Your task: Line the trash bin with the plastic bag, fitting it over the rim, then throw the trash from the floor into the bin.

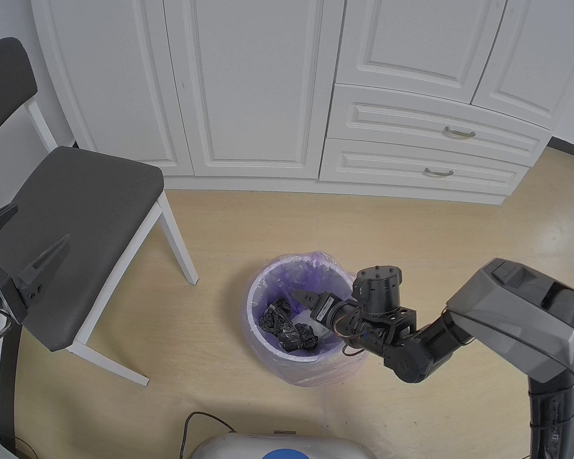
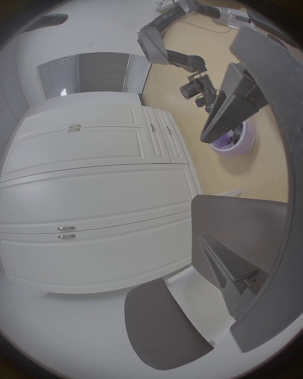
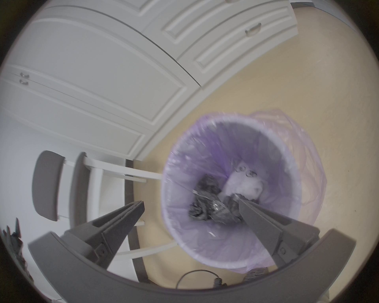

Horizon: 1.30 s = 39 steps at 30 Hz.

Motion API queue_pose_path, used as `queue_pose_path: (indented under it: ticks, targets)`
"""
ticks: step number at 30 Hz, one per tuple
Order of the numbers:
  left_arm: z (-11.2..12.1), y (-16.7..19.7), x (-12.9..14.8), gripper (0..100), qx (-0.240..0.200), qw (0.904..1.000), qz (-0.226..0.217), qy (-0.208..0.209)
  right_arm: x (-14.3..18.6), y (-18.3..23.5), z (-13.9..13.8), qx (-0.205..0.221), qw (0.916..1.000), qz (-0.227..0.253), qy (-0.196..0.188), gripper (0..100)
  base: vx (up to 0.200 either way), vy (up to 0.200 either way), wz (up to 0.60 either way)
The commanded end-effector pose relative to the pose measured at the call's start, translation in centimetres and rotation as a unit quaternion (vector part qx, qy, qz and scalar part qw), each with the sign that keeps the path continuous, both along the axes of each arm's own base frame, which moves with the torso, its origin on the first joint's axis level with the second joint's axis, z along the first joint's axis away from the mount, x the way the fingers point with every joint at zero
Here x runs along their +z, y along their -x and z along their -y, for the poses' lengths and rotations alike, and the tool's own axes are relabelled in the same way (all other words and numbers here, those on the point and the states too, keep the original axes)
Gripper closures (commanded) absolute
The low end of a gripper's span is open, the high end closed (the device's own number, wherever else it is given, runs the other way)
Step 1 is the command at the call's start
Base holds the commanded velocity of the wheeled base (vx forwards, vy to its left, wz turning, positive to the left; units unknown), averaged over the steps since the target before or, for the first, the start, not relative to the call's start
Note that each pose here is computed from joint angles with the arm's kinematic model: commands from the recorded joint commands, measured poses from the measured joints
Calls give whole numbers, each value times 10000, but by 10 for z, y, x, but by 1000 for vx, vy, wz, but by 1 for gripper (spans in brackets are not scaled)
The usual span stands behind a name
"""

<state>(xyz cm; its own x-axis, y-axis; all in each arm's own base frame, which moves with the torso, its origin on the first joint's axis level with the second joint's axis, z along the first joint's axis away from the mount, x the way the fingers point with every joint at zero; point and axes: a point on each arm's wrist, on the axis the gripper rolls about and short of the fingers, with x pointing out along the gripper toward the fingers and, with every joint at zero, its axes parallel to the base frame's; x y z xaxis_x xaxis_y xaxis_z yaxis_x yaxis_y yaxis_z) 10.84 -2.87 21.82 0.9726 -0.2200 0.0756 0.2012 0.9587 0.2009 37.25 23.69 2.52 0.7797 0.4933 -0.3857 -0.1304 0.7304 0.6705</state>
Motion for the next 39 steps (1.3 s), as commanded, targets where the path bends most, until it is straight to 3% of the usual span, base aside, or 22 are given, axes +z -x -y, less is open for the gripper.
queue_pose_path:
  ticks: [1, 3, 6, 9, 10, 12, 15, 17, 18, 20, 22, 24, 27, 33, 39]
  targets:
    - [0, 1, 2, 0, 0, 10000, 69, 31, 61, 21, 11, 41, 9977, 576, -367, 0, 0, 0, 0]
    - [0, 1, 2, 0, -1, 10000, 67, 39, 70, 24, 13, 41, 9970, 647, -412, 0, 0, 0, 0]
    - [-2, 5, 2, 0, 7, 9999, 118, 54, 115, 45, 33, -57, 9926, 1121, -458, 0, 0, 0, 0]
    - [-2, 9, 3, 0, 16, 9998, 173, 54, 133, 64, 59, -255, 9879, 1524, 105, 0, 0, 0, 0]
    - [-4, 13, 1, 0, 63, 9998, 205, 51, 142, 83, 84, -474, 9796, 1826, 697, 0, 0, 0, 0]
    - [-7, 21, 1, 0, 214, 9993, 309, 33, 152, 106, 108, -682, 9684, 2074, 1208, 0, 0, 0, 0]
    - [-11, 32, 7, 0, 547, 9968, 581, -65, 175, 150, 148, -1158, 9460, 2532, 1661, 0, 0, 0, 0]
    - [-12, 32, 8, 0, 588, 9965, 596, -72, 177, 155, 151, -1187, 9436, 2588, 1692, 0, 0, 0, 0]
    - [-17, 44, 14, 0, 1025, 9909, 870, -73, 197, 200, 183, -1545, 9153, 3148, 1980, 0, 0, 0, 0]
    - [-23, 58, 18, 0, 1303, 9850, 1128, -72, 206, 229, 202, -1839, 8884, 3495, 2341, 0, 0, 0, 0]
    - [-29, 78, 23, 0, 1578, 9777, 1384, -85, 211, 267, 221, -2200, 8554, 3799, 2748, 0, 0, 0, 0]
    - [-33, 97, 23, 0, 1707, 9744, 1463, -71, 213, 304, 231, -2457, 8314, 4029, 2935, 0, 0, 0, 0]
    - [-36, 120, 18, 0, 1736, 9744, 1426, -31, 211, 349, 238, -2607, 8122, 4252, 3026, 0, 0, 0, 0]
    - [-37, 155, 8, 0, 2070, 9653, 1561, 308, 205, 420, 244, -2974, 7899, 4378, 3098, 0, 0, 0, 0]
    - [-34, 170, -2, 0, 2313, 9562, 1721, 511, 189, 448, 245, -3157, 7863, 4429, 2932, 0, 0, 0, 0]
